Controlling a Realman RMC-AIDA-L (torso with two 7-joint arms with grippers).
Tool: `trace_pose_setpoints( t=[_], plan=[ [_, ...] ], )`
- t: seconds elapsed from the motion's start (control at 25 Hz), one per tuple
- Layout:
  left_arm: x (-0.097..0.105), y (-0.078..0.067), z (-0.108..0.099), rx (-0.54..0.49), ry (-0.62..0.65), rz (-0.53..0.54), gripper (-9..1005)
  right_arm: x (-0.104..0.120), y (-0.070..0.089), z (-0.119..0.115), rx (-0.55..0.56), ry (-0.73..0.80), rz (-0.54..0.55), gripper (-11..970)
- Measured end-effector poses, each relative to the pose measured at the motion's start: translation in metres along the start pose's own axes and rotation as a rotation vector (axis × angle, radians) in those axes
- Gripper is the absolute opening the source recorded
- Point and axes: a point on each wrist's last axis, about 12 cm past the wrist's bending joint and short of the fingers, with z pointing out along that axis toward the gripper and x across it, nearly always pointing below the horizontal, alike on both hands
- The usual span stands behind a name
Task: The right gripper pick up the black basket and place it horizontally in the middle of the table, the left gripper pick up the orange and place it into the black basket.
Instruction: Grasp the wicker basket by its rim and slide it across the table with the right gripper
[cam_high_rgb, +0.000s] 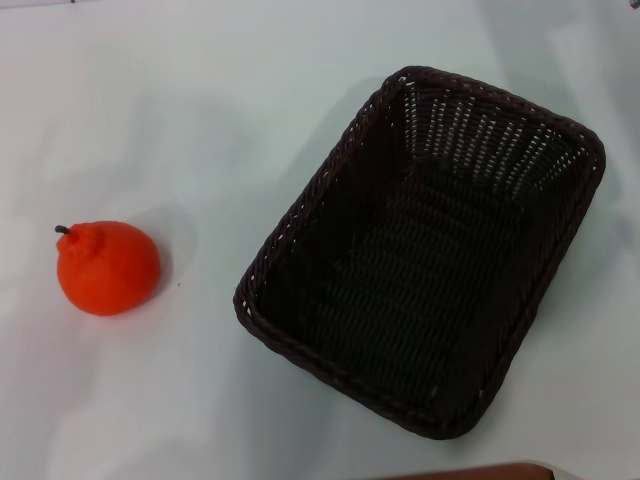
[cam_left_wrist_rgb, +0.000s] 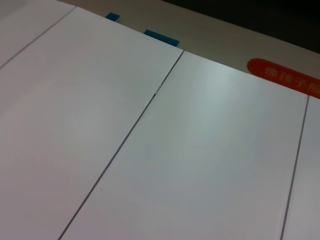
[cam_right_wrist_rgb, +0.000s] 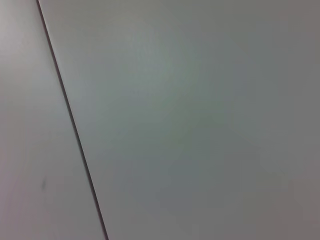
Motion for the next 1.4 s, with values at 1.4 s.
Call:
trace_pose_setpoints(
  t=[1.4],
  plan=[
    [-0.001,0.003,0.005,0.004,-0.008,0.017,697,0.107,-0.074,0.074,0.645,-1.438,-0.612,761]
  ],
)
